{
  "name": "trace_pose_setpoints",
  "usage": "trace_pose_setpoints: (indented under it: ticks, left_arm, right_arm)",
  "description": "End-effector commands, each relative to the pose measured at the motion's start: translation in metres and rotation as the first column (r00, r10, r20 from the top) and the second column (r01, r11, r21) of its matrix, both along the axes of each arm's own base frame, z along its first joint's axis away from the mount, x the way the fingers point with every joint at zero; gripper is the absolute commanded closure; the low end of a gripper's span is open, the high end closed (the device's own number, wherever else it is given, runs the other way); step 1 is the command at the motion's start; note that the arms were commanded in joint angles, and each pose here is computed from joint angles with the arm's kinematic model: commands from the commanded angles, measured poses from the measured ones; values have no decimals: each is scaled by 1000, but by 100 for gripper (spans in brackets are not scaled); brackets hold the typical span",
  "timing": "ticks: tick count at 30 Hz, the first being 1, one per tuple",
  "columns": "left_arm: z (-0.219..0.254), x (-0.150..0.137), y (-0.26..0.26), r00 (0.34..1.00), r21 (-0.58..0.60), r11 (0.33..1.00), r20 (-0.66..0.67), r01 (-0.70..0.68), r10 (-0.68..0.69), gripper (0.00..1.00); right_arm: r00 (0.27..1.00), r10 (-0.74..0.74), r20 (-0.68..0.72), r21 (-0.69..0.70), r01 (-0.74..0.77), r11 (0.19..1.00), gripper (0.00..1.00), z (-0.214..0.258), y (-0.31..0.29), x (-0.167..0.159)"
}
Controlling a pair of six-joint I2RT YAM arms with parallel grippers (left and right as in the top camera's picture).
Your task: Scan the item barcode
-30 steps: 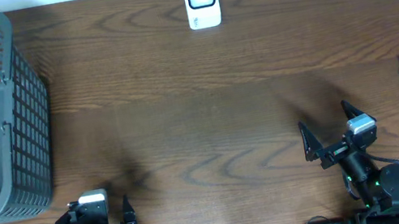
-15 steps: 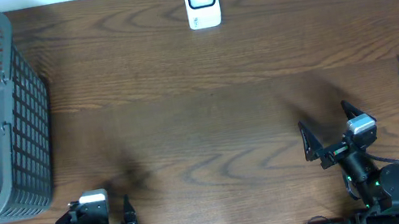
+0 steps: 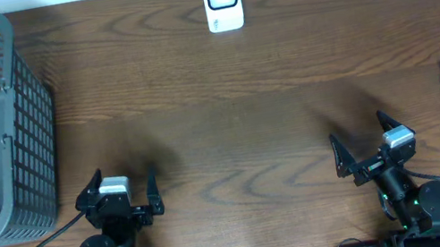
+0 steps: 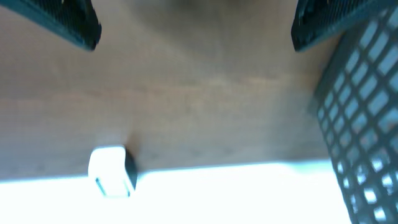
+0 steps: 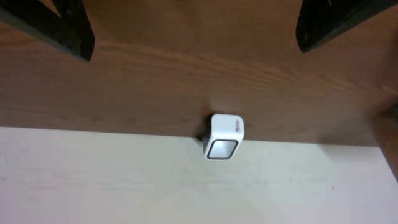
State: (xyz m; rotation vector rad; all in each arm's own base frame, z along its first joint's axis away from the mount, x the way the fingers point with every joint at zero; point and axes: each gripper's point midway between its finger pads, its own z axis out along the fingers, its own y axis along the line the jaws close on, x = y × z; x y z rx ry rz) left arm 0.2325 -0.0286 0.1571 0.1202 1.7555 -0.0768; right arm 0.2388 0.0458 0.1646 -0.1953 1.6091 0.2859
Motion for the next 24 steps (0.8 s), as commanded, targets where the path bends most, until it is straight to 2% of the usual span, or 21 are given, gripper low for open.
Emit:
trace_pose_setpoints:
  ticks: [1, 4, 14, 24]
  left_arm:
    - [-8, 4, -2, 1000, 6, 1000, 20, 8, -8, 2]
    - [-20, 6, -1, 1000, 14, 1000, -2, 6, -6, 2]
    - [-19, 12, 23, 995, 16, 995, 41, -97, 96, 2]
    - [-19, 12, 26, 993, 33, 994, 45, -109, 107, 2]
  right_arm:
    - [1000, -1, 4, -11, 1, 1000, 1, 0, 0, 0]
    - [1000, -1, 4, -11, 1, 1000, 1, 0, 0, 0]
    - [1000, -1, 4, -11, 1, 1000, 1, 0, 0, 0]
    - [1000, -1, 4, -11, 1, 1000, 1, 0, 0, 0]
